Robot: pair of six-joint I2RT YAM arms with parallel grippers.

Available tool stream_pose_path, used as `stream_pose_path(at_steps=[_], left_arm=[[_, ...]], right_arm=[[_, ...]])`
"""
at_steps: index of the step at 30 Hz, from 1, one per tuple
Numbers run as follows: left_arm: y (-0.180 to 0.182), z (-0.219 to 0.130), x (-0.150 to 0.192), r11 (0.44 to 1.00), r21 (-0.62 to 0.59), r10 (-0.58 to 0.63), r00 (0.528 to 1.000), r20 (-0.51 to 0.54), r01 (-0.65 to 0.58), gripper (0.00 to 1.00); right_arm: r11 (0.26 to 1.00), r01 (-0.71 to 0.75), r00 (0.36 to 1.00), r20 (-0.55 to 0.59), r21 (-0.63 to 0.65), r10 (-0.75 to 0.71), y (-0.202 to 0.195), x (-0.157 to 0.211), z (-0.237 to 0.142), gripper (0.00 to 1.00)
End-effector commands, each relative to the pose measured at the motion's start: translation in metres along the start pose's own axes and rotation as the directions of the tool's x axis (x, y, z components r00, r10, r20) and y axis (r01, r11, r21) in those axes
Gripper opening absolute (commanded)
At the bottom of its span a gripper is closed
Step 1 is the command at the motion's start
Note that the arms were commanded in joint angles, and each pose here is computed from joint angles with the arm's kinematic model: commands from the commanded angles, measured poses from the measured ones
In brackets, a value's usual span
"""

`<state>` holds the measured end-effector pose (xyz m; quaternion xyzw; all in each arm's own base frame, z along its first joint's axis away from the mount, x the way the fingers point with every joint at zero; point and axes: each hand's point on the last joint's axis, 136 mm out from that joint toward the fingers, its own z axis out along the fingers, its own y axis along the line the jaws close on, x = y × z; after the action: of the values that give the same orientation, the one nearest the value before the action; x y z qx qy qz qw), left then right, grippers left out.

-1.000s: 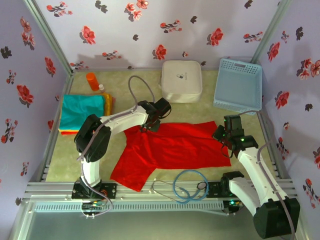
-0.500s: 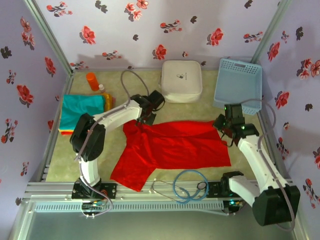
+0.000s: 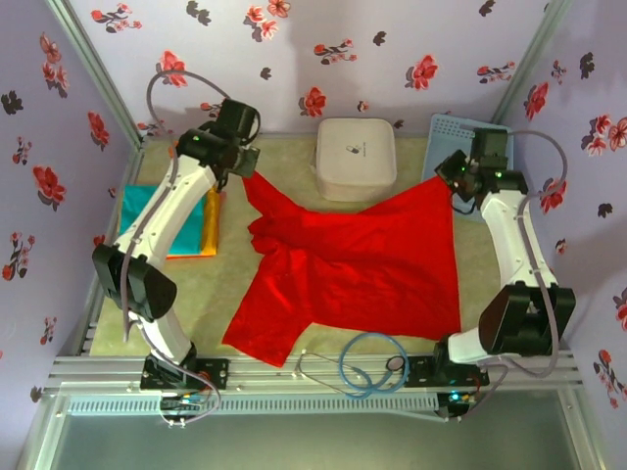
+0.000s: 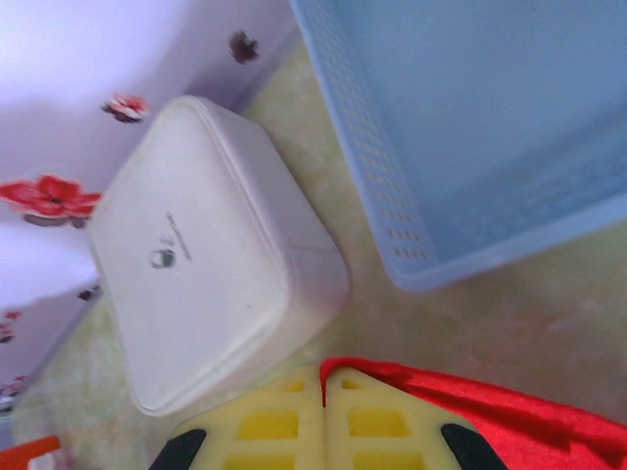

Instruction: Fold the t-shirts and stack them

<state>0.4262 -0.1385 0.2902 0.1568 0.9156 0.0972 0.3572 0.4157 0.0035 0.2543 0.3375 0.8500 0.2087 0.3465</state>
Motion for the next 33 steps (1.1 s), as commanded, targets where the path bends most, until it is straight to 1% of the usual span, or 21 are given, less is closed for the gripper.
stream_pose_path(at_steps=[1,5,8,11,13,16,22,27,31,33], left_arm=[[0.025,-0.012,-0.012,0.999,-0.034,0.042,0.999,0.015,-0.042,0.00],[0.053,-0.017,-0.017,0.997,-0.072,-0.039,0.999,0.011,0.039,0.00],[0.069,-0.023,-0.023,0.989,-0.116,-0.085,0.996,0.016,0.087,0.00],[0.077,-0.034,-0.032,0.986,-0.139,-0.092,0.995,0.022,0.095,0.00],[0.082,-0.044,-0.044,0.984,-0.148,-0.094,0.994,0.057,0.102,0.00],[0.085,-0.047,-0.061,0.983,-0.152,-0.084,0.991,0.108,0.100,0.00],[0.077,-0.018,-0.087,0.983,-0.149,-0.082,0.984,0.156,0.106,0.00],[0.069,0.017,-0.109,0.982,-0.154,-0.076,0.976,0.205,0.109,0.00],[0.061,0.048,-0.118,0.982,-0.161,-0.057,0.974,0.218,0.094,0.00],[0.058,0.064,-0.127,0.981,-0.167,-0.056,0.968,0.244,0.098,0.00]], right_arm=[[0.997,-0.046,0.999,-0.003,-0.063,0.046,0.018,-0.018,-0.003,0.00],[0.995,-0.074,0.997,-0.022,-0.066,0.073,0.018,-0.024,0.013,0.00],[0.995,-0.084,0.994,-0.069,-0.056,0.080,0.015,-0.018,0.030,0.00],[0.994,-0.093,0.990,-0.113,-0.052,0.087,0.010,-0.010,0.046,0.00],[0.995,-0.091,0.988,-0.133,-0.045,0.084,0.007,-0.005,0.053,0.00],[0.996,-0.082,0.989,-0.127,-0.030,0.078,0.001,-0.005,0.058,0.00],[0.996,-0.079,0.987,-0.145,-0.029,0.074,0.002,-0.006,0.075,0.00],[0.995,-0.091,0.984,-0.154,-0.041,0.084,0.007,-0.014,0.096,0.00],[0.993,-0.099,0.982,-0.165,-0.071,0.086,0.017,-0.024,0.115,0.00],[0.994,-0.094,0.983,-0.162,-0.064,0.082,0.019,-0.030,0.123,0.00]])
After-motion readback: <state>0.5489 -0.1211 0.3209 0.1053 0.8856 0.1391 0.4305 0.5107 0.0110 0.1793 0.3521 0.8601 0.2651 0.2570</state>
